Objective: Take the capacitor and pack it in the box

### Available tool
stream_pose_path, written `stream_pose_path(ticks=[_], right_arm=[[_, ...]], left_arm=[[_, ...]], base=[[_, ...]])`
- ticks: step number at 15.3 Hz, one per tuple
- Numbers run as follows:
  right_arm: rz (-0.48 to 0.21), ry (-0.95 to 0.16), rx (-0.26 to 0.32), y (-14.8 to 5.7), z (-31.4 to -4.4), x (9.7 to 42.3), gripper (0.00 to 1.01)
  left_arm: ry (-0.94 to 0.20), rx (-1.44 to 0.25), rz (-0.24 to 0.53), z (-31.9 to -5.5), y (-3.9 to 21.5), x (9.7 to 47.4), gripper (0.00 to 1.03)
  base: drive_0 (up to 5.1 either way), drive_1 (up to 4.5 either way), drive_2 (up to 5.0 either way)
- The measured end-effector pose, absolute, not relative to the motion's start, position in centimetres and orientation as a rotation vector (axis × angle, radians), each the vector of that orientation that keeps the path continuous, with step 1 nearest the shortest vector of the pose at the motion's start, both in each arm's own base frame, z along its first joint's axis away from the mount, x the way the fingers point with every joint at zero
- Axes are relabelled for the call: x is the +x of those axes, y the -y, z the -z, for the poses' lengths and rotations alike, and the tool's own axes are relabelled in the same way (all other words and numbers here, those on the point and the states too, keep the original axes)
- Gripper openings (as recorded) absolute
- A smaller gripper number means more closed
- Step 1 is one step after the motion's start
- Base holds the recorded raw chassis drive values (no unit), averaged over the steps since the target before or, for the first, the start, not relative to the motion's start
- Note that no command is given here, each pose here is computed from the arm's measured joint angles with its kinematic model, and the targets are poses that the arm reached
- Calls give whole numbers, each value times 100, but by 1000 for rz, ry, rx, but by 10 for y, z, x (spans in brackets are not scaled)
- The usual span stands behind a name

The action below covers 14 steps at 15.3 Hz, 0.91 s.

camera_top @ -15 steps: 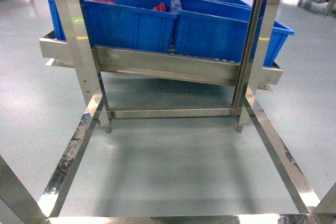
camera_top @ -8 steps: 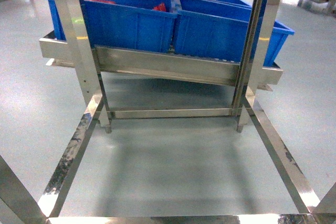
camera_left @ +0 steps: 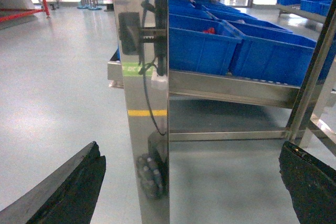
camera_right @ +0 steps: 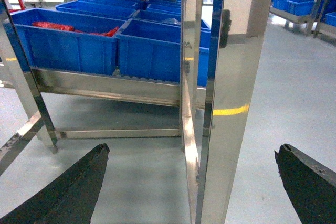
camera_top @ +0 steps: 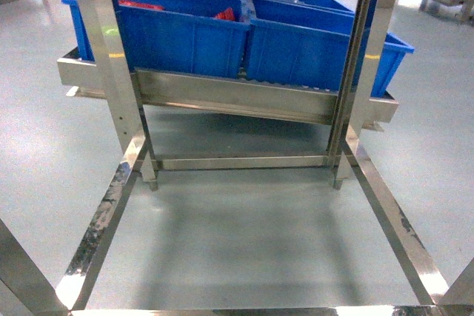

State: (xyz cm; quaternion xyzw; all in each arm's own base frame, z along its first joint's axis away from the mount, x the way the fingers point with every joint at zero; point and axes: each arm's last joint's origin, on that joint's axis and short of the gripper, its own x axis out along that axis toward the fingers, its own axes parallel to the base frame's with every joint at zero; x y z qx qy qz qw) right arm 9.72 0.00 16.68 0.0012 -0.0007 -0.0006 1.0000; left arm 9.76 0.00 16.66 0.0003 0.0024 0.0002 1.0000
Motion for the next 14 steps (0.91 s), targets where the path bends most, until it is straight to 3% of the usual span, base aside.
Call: stream_pose_path(ticks=[14], right_arm=[[1, 2, 4, 0, -167, 97, 98]], left_arm=[[-2, 1, 1, -167, 0, 98, 98]], base=[[0, 0, 0]])
